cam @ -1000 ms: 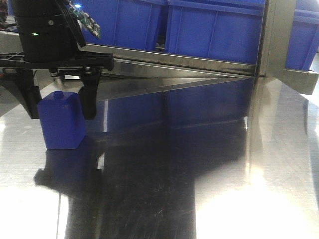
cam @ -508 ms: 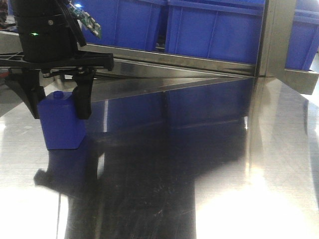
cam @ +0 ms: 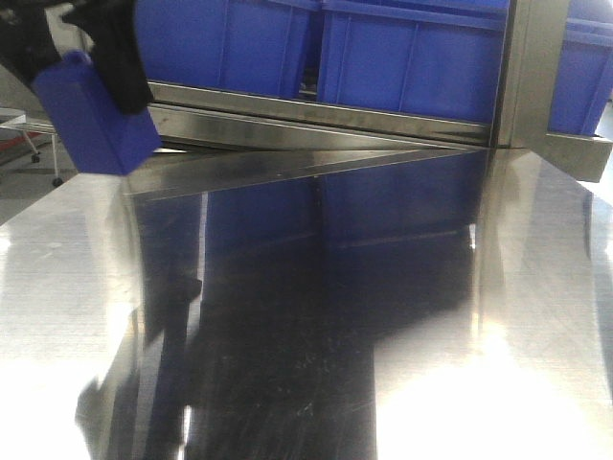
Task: Pick and sort blue part to right shelf
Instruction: 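Lift the blue part with the left gripper off the table, then drive the base away from the table holding both blue parts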
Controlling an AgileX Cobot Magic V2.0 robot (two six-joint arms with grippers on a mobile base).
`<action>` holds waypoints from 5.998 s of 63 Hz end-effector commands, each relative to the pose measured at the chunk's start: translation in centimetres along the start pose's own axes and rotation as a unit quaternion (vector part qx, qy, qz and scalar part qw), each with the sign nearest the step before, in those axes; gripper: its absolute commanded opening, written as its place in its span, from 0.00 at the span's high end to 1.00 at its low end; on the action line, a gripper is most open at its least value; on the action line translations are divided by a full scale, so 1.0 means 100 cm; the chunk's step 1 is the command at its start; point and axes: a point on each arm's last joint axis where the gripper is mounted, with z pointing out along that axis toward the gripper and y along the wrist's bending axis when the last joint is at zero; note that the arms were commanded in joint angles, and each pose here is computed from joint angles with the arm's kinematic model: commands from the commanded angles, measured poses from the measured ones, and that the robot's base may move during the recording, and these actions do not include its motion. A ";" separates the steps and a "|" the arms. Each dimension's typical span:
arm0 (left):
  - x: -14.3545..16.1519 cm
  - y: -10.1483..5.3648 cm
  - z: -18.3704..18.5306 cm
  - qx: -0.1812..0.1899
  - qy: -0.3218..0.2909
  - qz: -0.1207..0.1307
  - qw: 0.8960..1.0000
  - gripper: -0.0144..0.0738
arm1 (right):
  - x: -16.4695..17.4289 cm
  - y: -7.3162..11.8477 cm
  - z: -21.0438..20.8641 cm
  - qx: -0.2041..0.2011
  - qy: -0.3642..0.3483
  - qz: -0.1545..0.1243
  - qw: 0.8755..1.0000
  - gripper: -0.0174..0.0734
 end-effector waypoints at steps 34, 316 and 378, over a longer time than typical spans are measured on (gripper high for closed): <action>0.088 0.045 -0.087 -0.061 -0.399 -0.107 0.909 0.42 | -0.018 0.001 -0.002 0.001 -0.059 -0.006 0.998 0.50; 0.186 0.034 -0.145 -0.140 -0.488 -0.101 0.856 0.42 | -0.018 0.001 -0.002 0.001 -0.059 -0.006 0.998 0.50; 0.186 0.034 -0.145 -0.140 -0.488 -0.101 0.856 0.42 | -0.018 0.001 -0.002 0.001 -0.059 -0.006 0.998 0.50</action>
